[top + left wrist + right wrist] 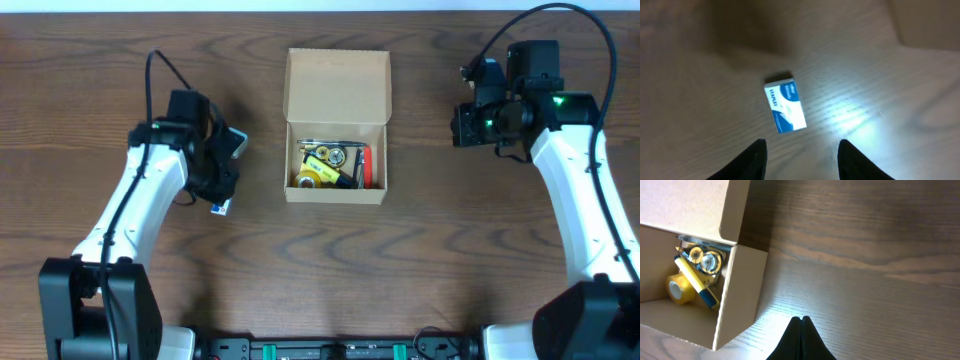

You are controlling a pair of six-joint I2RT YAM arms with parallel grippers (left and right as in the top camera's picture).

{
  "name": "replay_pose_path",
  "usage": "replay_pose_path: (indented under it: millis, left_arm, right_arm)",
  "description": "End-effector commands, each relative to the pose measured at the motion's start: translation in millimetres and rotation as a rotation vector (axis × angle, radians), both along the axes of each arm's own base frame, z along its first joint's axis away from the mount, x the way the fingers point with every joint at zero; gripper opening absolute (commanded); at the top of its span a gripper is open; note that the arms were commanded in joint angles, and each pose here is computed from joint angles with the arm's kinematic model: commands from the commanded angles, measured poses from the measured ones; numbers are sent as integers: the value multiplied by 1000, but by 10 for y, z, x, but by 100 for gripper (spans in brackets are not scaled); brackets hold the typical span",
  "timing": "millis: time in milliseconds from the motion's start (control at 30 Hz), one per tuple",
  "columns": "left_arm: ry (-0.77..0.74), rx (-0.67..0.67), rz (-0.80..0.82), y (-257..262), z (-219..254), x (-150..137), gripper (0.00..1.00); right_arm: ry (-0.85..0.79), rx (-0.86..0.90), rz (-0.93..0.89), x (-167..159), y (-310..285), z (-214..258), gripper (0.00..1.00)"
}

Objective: Pack container
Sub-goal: 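Retract the left gripper and move it over the blue STAPLES box, then lower the left gripper onto the STAPLES box and grasp it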

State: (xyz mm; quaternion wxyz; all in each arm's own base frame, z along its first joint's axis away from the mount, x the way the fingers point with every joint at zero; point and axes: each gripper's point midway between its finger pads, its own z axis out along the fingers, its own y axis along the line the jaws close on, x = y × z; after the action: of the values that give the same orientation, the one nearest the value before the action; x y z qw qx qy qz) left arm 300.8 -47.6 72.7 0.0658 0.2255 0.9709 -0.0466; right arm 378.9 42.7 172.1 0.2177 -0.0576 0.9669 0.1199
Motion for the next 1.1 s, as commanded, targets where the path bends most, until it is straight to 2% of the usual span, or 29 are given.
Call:
replay_pose_path:
  millis: [0, 133, 467, 867, 1067]
  left_arm:
    - [5, 82, 165, 186, -157, -36, 48]
    - [-5, 74, 218, 189, -324, -64, 54]
    - [-11, 59, 289, 191, -591, -161, 52]
    - [-81, 37, 313, 177, -634, -26, 56]
    - [-94, 34, 313, 174, -631, 6, 55]
  right_arm:
    - [-27, 11, -13, 16, -20, 116, 1]
    - [-24, 10, -13, 11, -21, 114, 1]
    - [-22, 10, -13, 6, -21, 111, 1]
    - [-16, 10, -13, -8, -20, 105, 1]
    - [-15, 10, -13, -8, -20, 103, 1]
